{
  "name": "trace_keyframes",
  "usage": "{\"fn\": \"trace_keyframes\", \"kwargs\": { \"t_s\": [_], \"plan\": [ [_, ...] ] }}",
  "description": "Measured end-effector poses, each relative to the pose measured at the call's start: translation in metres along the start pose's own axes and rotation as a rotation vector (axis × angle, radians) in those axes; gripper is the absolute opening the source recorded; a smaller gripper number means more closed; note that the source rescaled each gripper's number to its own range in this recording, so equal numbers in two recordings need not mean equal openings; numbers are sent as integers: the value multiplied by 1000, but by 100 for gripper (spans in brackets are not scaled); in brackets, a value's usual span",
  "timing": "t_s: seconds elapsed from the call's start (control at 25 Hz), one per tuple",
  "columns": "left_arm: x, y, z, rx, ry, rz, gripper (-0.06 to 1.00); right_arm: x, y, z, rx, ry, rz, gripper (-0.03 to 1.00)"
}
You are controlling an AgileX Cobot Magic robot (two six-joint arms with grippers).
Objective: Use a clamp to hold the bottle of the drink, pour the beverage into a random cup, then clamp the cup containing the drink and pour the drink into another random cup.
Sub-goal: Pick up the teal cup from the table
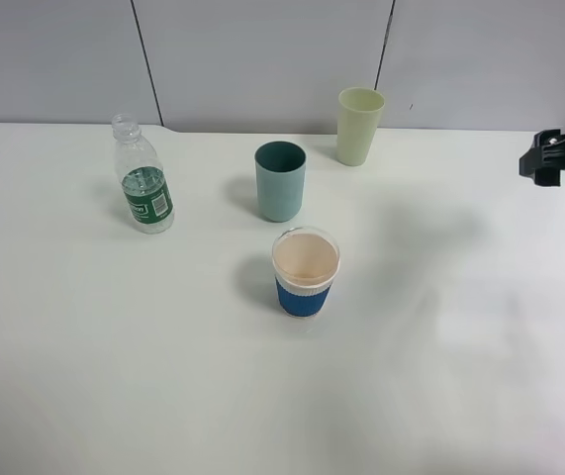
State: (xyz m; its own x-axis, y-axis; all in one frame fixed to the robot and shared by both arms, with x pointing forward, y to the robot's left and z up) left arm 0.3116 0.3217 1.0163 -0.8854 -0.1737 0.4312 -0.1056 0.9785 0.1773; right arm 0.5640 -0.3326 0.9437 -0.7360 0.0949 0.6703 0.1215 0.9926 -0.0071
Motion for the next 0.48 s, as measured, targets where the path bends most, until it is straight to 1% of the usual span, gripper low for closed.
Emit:
{"fn": "trace_keyframes", "kwargs": {
  "t_s": [0.08,0.2,0.36,0.48],
  "plan": [
    [0,0,0,0,0,0,100,-7,3,1,45,2,-6,100],
    [0,0,0,0,0,0,100,-17,17,0,105,-21,-43,100],
    [0,0,0,0,0,0,100,-28,46,-7,202,-93,-119,100],
    [0,0,0,0,0,0,100,-39,64,-5,267,-117,-170,100]
  ]
}}
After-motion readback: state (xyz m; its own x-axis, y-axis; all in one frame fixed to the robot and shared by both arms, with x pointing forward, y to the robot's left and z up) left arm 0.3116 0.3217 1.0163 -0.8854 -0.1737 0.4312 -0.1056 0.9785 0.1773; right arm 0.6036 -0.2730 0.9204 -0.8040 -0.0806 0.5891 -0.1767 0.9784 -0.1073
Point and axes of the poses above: a point on each arm's last joint axis where the gripper is mounted, x pointing back along that axis away from the gripper, y along the wrist's bending axis when the last joint is at zero, z = x × y, the point moved 9 cm from there along -x, pointing out along that axis toward the gripper, and after that the axes turned 12 degrees about -x, right-handed, at the moved point
